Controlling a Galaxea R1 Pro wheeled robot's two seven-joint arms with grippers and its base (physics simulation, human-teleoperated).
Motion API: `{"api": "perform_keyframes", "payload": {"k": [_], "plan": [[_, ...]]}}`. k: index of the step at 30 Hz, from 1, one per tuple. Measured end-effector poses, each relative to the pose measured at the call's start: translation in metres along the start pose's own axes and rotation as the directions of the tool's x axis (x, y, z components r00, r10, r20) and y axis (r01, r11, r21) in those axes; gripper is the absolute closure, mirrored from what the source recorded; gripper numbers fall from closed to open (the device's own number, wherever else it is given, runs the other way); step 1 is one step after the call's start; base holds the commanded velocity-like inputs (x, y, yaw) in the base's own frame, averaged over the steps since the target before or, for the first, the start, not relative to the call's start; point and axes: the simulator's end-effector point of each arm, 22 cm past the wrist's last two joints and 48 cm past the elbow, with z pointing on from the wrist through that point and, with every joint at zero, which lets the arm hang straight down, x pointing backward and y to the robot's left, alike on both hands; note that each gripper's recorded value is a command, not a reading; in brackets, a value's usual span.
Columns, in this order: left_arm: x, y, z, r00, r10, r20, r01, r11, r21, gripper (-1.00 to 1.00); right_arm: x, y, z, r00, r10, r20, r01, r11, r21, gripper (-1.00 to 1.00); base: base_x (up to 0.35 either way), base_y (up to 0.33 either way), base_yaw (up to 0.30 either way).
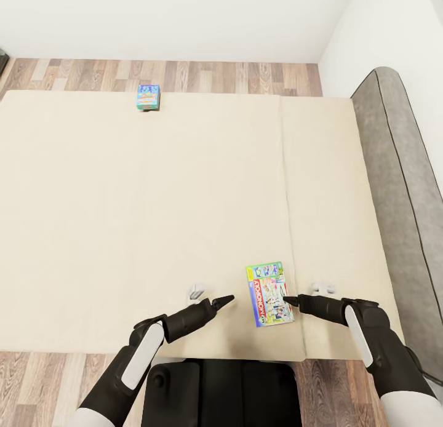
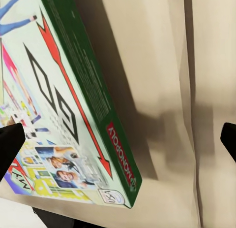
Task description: Put all the toys in the child's room - the three board games (two on the bed and one on the table), the two jigsaw puzzles on the table, and the tennis ball on the table - inside the toy box on the table in the child's room.
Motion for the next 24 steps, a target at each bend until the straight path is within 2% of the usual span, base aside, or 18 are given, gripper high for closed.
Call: {"api": "perform_keyframes", "payload": {"k": [10,24], "plan": [[0.0002,0.0000,0.0000,1.000,0.000,0.000,0.000,1.000,0.000,-1.00,-0.0002,0.0006,0.0002,1.000,-0.002,0.000,0.002,1.000,-0.001,-1.00,0.000,0.000,0.000],[0.0000,-0.0003,0.0000,1.000,0.000,0.000,0.000,1.000,0.001,-1.00,-0.0070,0.0013,0.0004,0.999,-0.018,0.032,0.018,1.000,0.000,-1.00,0.000,0.000,0.000]]}}
